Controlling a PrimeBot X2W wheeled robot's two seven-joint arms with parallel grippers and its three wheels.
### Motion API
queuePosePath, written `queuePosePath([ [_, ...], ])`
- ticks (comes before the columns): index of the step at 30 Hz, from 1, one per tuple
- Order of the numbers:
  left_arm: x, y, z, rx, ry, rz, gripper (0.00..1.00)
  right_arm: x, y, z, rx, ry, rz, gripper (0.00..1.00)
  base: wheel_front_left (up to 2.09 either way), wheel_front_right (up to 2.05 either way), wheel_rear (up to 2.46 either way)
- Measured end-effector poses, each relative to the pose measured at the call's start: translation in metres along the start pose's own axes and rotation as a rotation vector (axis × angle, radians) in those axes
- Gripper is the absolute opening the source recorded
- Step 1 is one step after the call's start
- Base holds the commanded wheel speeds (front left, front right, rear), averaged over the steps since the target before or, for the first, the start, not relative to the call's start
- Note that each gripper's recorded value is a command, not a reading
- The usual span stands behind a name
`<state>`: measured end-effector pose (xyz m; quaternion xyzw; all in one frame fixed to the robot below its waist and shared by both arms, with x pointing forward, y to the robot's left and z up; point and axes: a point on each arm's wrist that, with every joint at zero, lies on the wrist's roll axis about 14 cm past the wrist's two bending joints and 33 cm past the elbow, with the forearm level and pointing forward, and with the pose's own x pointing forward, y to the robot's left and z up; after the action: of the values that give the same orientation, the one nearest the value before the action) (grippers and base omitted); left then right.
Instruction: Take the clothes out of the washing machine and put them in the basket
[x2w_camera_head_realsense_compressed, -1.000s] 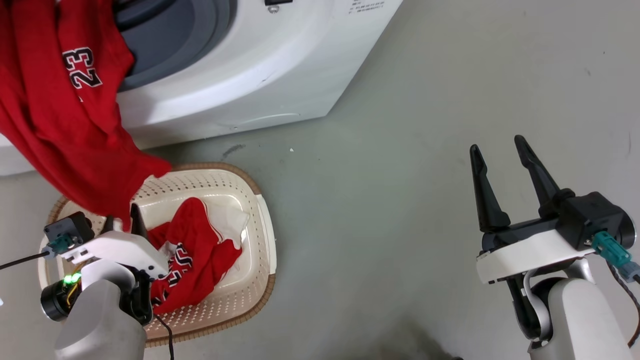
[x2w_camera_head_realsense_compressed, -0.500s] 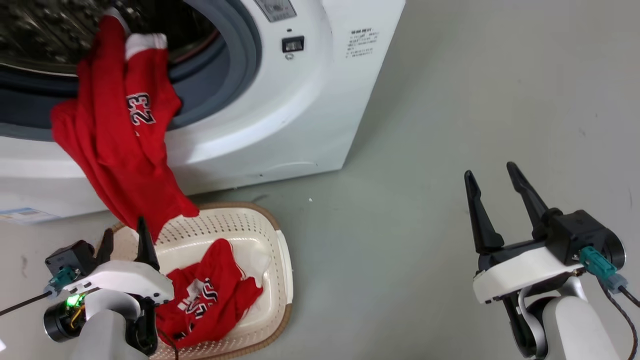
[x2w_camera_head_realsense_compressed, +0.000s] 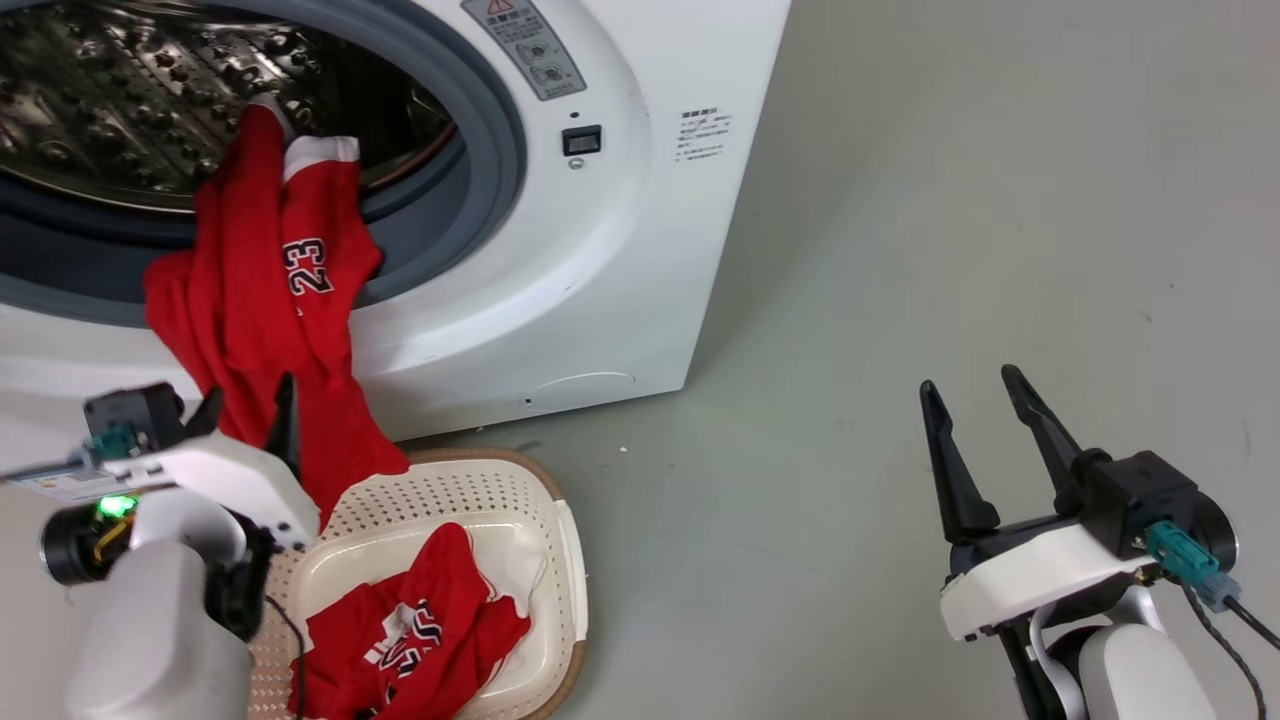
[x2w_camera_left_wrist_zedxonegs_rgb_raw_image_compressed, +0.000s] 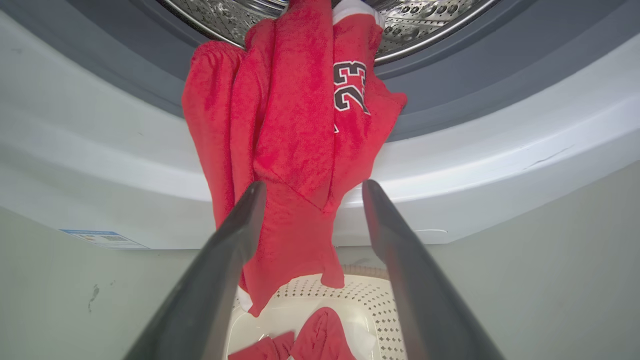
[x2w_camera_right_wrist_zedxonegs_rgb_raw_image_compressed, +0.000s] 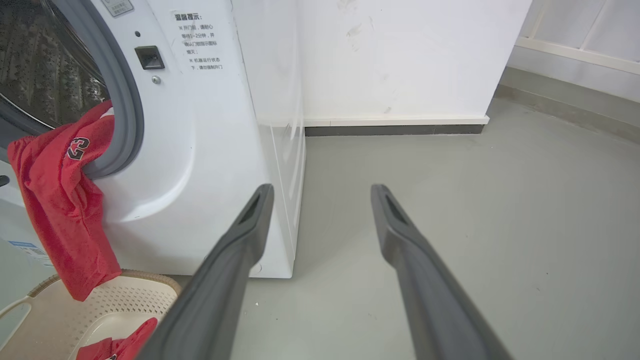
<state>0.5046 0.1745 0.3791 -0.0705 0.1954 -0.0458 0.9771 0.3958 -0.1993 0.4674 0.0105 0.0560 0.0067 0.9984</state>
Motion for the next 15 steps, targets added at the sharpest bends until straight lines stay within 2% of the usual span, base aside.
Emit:
queuePosePath([
  [9,0.032,0.002,-0.006,0.059,0.213,-0.033,1.0,-0.009,-0.015,-0.011,0.028,0.027,-0.05,1.0,0.0,0.0,0.0],
  [15,0.05,0.01,-0.009,0.071,0.275,-0.023,1.0,-0.012,-0.022,-0.022,0.03,0.052,-0.076,1.0,0.0,0.0,0.0],
])
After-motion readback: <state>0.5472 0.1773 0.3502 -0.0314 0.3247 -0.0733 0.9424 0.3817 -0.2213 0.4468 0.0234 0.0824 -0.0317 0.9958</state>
